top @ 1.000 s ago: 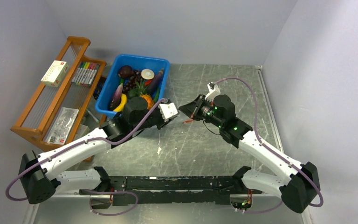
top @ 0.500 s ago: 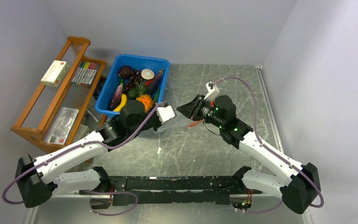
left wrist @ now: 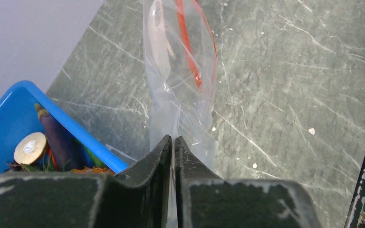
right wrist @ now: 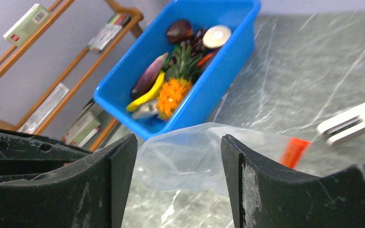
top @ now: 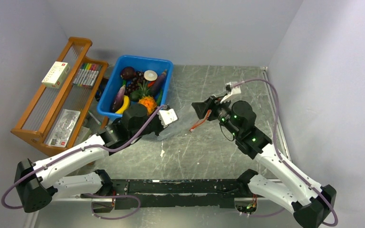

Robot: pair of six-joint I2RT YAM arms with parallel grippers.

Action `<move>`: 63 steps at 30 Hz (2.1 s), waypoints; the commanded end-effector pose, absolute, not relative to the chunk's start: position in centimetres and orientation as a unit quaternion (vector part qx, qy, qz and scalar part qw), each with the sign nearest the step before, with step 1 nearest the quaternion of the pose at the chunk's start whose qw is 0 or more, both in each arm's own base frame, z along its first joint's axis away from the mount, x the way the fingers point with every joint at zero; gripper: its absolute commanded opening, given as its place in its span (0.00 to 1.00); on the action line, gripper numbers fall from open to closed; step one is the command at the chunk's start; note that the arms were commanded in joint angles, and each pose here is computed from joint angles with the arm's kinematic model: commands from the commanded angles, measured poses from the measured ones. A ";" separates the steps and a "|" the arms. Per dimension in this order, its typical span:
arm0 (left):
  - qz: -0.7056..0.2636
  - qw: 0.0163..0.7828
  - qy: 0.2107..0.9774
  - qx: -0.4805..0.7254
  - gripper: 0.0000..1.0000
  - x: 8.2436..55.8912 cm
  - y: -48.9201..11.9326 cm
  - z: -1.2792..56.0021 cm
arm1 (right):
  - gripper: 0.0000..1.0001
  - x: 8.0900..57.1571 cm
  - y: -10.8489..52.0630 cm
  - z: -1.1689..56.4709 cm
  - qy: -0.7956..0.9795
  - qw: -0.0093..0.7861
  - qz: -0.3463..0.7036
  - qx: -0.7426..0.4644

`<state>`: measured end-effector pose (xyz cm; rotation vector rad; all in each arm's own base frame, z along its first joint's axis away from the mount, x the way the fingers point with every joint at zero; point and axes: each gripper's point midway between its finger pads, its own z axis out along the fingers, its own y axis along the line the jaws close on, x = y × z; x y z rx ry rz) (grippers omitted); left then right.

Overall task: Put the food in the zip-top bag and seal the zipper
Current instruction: Pick up the zipper food storage bag at the corner of the board.

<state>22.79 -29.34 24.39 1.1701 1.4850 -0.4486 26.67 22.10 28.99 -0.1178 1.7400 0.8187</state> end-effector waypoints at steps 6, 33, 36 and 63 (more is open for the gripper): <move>-0.197 0.559 0.633 0.498 0.07 21.6 -28.4 24.2 | 0.65 31.3 15.0 28.6 0.740 0.612 0.276 -0.044; -0.197 0.565 0.628 0.498 0.07 20.6 -27.0 23.8 | 0.61 29.8 18.8 14.5 0.714 0.494 0.474 -0.143; -0.199 0.563 0.626 0.501 0.07 20.4 -27.1 23.6 | 0.64 30.6 19.4 14.7 0.708 0.505 0.469 -0.152; -0.174 0.628 0.657 0.379 0.40 22.3 -24.1 27.9 | 0.00 29.4 21.2 17.7 0.690 0.508 0.493 -0.155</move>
